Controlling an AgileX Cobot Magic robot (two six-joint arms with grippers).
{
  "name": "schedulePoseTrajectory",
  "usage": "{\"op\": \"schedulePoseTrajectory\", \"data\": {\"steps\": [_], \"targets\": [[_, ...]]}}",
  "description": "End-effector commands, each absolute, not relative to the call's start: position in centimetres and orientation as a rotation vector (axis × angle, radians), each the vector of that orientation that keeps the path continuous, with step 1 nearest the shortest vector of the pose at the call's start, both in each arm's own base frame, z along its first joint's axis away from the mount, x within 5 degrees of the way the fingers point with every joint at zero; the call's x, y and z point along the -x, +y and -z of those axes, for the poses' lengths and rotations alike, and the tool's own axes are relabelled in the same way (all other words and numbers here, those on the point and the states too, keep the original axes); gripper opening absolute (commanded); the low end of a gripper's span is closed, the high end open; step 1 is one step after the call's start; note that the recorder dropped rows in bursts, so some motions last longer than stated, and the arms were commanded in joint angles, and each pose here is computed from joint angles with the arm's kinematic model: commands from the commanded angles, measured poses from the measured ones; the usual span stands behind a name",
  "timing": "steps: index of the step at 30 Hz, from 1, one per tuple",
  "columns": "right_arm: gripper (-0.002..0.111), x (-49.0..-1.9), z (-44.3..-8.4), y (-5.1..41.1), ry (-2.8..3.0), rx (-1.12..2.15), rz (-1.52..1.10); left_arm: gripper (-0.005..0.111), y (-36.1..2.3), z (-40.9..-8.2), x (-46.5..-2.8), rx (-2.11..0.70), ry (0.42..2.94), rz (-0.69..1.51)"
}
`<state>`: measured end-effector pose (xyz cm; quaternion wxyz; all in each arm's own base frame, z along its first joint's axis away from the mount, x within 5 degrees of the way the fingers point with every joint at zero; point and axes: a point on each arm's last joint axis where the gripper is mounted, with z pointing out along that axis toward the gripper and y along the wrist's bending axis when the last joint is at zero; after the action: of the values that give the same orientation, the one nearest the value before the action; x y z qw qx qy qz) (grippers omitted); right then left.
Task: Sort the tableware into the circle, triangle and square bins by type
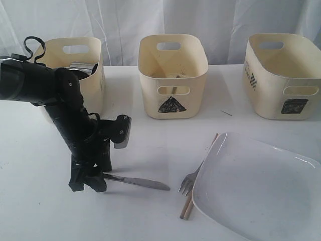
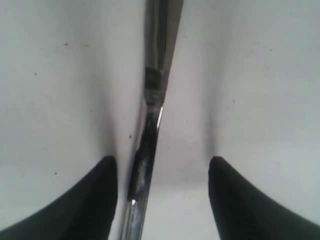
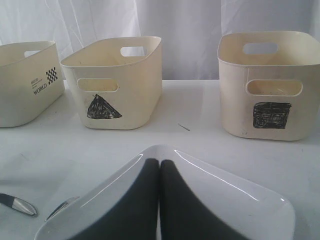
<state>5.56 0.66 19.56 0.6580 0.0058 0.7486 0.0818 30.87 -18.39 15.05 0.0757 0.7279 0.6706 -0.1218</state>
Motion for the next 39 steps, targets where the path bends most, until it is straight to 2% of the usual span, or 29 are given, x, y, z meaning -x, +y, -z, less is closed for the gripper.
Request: {"op": "schedulePoseTrajectory", "data": {"steps": [1,4,11,18,28,30,39], "targets": [[0.000,-5.5,-19.5,0.6,1.691,-0.010,-0.177,0.050,-18.0,-14.1,-30.5,-2.276,2.016,0.352],[0.000,-5.5,-19.5,0.6,1.691,-0.010,-0.177,0.046,-17.7,-13.6,-30.5,-2.335,2.000,0.338],[0.000,-5.5,-19.5,0.6,1.691,-0.010,-0.177,0.053,-17.1,-11.8,-29.9,-2.375,2.016,0.311],[0.000,-5.5,-19.5,0.6,1.691,-0.010,-0.177,0.052,-16.2,-10.3,-29.7,-2.375,1.992,0.162],[0.000,-5.5,-19.5,0.6,1.691,-0.010,-0.177,0.051,-16.1,-10.0,-29.7,-2.359,1.979,0.133],[0.000,-5.5,-19.5,0.6,1.691,-0.010,-0.177,0.047,-16.1,-10.0,-29.6,-2.362,1.981,0.136],[0.000,-5.5,-19.5,0.6,1.691,-0.010,-0.177,0.002,-15.6,-10.0,-29.1,-2.462,1.978,0.160]]}}
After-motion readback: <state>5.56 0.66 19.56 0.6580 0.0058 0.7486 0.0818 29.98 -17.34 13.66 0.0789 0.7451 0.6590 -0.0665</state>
